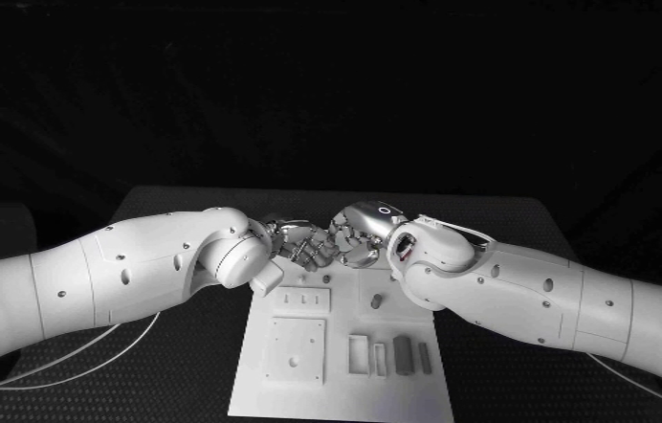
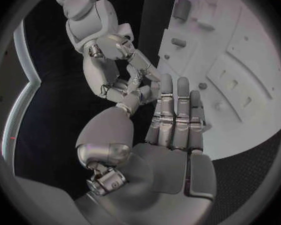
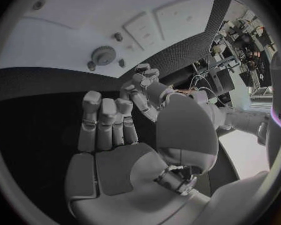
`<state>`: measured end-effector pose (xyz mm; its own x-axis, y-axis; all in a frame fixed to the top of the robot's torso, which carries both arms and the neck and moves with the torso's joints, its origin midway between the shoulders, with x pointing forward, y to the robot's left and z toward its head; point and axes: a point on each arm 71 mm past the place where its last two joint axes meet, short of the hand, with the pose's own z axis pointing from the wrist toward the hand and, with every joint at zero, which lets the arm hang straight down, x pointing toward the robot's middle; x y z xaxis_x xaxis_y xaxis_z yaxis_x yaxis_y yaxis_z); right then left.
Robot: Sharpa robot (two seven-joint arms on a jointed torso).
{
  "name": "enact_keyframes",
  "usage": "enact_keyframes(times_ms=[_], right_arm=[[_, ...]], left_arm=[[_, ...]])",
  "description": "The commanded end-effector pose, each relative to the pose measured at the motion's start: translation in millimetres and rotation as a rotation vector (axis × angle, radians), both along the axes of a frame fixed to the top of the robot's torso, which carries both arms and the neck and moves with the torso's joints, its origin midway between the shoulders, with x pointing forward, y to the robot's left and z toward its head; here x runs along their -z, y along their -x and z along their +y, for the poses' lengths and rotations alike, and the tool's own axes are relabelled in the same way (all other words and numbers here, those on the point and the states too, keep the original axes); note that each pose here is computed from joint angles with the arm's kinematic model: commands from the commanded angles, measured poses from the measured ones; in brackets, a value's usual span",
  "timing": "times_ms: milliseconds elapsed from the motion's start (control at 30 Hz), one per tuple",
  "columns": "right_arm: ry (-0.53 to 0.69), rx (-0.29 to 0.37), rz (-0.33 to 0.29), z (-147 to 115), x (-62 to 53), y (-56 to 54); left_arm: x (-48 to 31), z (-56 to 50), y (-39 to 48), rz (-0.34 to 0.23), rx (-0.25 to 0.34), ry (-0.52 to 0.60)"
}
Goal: Assemble the parts on the task board
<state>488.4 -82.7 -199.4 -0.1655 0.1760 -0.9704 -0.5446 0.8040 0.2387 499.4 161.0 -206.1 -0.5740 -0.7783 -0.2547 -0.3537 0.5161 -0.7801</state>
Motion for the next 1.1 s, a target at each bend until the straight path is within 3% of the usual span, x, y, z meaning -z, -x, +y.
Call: enact_keyframes(times_ms=[33, 400, 700, 833, 1100], right_arm=[[0.011, 0.004, 0.016, -2, 2.8, -0.2], [-0.003, 0.033, 0.019, -12, 4.6, -6.3], [-0.132, 0.058, 0.022, -36, 2.2, -13.7], [-0.200, 0.112, 0.039, -57, 1.7, -22.1], [-0.422, 0.260, 0.127, -95, -10.8, -50.3]], left_arm=[[-0.7, 2.5, -1.2, -0.012, 0.005, -0.022], [-0.4, 2.0, -0.6, -0.020, 0.035, -0.047], [-2.2, 12.1, -6.3, -0.119, 0.059, -0.185], [-3.4, 17.4, -8.4, -0.183, 0.090, -0.311], [-3.3, 22.7, -9.6, -0.221, 0.111, -0.466]])
